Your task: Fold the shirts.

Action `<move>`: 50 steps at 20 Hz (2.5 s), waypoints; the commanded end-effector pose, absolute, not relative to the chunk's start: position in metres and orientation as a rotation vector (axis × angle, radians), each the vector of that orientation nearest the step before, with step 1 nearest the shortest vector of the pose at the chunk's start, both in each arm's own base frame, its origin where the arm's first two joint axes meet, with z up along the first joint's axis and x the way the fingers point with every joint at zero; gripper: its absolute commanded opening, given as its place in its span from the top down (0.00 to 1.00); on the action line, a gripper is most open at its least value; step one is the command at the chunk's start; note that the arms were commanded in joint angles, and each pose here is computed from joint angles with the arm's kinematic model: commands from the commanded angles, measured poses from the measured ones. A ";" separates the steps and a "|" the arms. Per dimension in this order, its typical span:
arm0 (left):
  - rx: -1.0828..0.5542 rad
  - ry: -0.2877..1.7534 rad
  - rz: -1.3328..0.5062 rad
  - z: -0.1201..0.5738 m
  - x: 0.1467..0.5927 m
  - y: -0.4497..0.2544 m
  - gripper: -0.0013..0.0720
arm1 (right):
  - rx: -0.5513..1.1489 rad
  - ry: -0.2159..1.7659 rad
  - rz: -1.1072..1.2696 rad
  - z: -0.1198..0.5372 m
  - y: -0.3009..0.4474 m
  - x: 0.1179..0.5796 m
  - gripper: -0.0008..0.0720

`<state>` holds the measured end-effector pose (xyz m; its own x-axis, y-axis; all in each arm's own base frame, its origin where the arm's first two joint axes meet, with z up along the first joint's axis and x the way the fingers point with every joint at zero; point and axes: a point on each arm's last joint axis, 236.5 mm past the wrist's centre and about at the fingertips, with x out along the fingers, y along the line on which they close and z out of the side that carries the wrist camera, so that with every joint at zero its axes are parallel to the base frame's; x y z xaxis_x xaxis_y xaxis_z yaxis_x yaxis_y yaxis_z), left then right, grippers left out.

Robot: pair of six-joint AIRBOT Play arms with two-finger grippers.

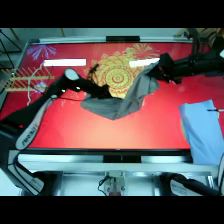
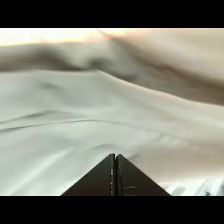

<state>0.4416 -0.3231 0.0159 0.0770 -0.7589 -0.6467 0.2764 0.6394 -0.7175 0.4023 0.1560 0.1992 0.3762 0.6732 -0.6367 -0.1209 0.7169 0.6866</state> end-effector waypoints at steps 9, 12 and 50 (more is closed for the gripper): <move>-0.455 0.801 -0.274 0.215 0.455 -0.003 0.94 | 0.563 1.182 0.639 0.065 0.323 0.444 0.90; -0.424 0.760 -0.247 0.238 0.434 0.014 0.94 | 0.673 1.243 0.689 0.022 0.383 0.435 0.90; -0.415 0.848 -0.294 0.199 0.426 -0.004 0.94 | 0.732 1.190 0.564 0.083 0.190 0.470 0.90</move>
<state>0.4264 -0.0037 0.1994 0.6290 -0.4102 -0.6604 0.0859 0.8809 -0.4654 0.4534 0.2214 0.0056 0.1966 0.7083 -0.6780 0.0692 0.6797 0.7302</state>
